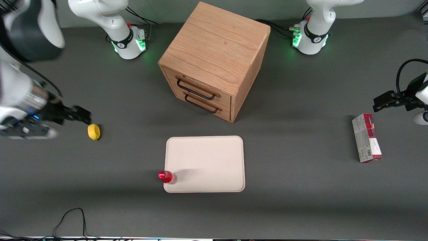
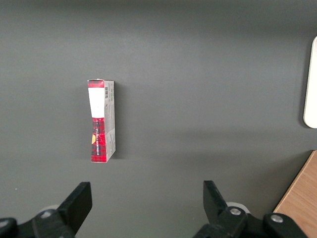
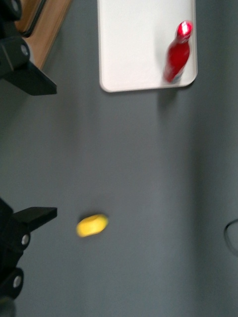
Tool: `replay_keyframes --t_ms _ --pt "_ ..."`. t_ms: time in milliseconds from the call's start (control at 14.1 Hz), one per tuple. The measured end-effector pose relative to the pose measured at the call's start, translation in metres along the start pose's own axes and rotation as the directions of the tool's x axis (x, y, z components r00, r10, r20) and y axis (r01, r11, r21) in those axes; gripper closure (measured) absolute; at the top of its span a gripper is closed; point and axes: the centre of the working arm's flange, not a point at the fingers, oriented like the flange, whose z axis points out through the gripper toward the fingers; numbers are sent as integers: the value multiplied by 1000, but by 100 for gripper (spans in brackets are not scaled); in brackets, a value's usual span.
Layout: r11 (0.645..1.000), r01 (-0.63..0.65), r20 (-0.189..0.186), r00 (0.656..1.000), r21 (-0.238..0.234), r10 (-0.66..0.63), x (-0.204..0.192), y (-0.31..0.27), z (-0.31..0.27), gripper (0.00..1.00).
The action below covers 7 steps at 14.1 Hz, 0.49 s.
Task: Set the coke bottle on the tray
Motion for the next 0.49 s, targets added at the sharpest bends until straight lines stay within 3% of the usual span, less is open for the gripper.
replay_keyframes --t_ms 212,495 --pt "1000 -18 -1 1000 22 18 -48 25 -33 0" --pt "999 -11 7 1000 34 10 -75 28 -37 0"
